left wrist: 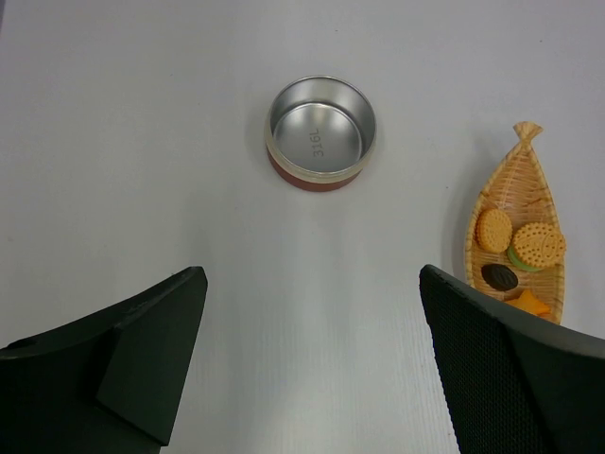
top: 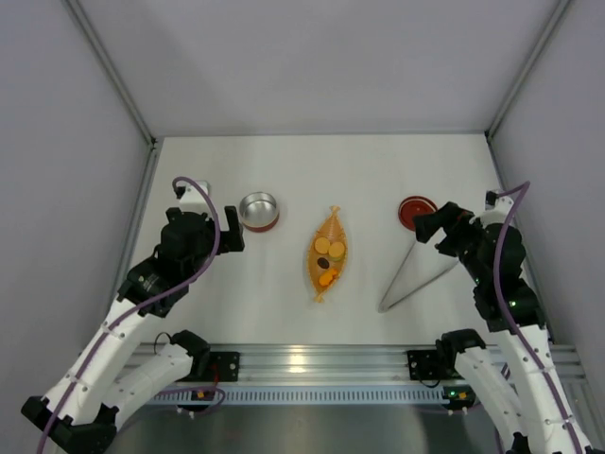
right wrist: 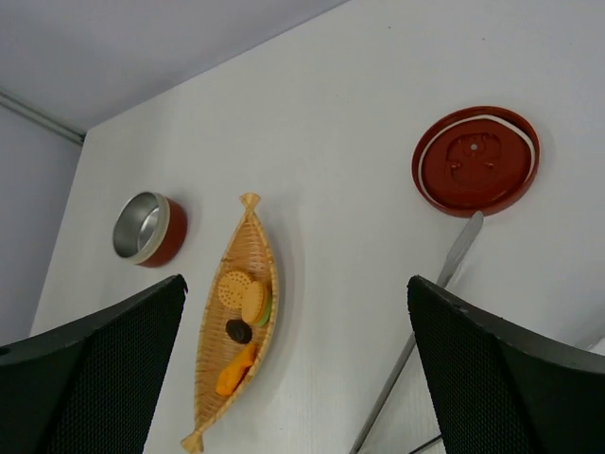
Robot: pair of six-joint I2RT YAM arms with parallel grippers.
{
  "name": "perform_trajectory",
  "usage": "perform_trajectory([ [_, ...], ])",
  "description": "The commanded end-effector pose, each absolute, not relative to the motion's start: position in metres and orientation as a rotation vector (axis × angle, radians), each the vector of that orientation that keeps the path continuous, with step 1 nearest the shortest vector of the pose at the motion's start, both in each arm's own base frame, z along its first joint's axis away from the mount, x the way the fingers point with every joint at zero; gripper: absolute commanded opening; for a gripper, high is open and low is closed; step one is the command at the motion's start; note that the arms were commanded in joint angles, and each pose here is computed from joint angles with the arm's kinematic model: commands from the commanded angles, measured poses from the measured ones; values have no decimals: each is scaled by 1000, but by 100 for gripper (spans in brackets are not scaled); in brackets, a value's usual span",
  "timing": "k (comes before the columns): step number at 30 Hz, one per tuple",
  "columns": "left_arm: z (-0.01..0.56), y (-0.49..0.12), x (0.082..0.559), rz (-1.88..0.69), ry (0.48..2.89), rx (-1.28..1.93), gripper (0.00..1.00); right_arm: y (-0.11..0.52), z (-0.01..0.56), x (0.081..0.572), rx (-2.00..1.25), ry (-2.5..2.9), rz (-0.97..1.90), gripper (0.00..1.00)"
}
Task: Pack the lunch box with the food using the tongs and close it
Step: Pick up the clamp at the center of the board.
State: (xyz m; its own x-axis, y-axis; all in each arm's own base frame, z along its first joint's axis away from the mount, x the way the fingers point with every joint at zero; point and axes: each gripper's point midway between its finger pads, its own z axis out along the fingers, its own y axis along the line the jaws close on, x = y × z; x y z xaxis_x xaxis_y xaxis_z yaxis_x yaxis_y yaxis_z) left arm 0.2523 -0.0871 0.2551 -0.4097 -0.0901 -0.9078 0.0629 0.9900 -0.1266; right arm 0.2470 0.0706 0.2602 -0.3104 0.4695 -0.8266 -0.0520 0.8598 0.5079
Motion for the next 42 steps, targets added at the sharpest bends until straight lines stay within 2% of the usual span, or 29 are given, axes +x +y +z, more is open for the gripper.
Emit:
perform_trajectory([
  [1, 264, -87, 255, -183, 1942, -24, 99, 61, 259, 245, 388, 1850, 482, 99],
  [11, 262, -87, 255, -181, 1948, -24, 99, 62, 220, 245, 606, 2009, 498, 100],
  [22, 261, -89, 254, -190, 1951, -19, 99, 43, 133, 230, 914, 2152, 324, 99],
  [42, 266, -85, 250, -194, 1932, -32, 99, 74, 52, 222, 970, 2350, 138, 99],
])
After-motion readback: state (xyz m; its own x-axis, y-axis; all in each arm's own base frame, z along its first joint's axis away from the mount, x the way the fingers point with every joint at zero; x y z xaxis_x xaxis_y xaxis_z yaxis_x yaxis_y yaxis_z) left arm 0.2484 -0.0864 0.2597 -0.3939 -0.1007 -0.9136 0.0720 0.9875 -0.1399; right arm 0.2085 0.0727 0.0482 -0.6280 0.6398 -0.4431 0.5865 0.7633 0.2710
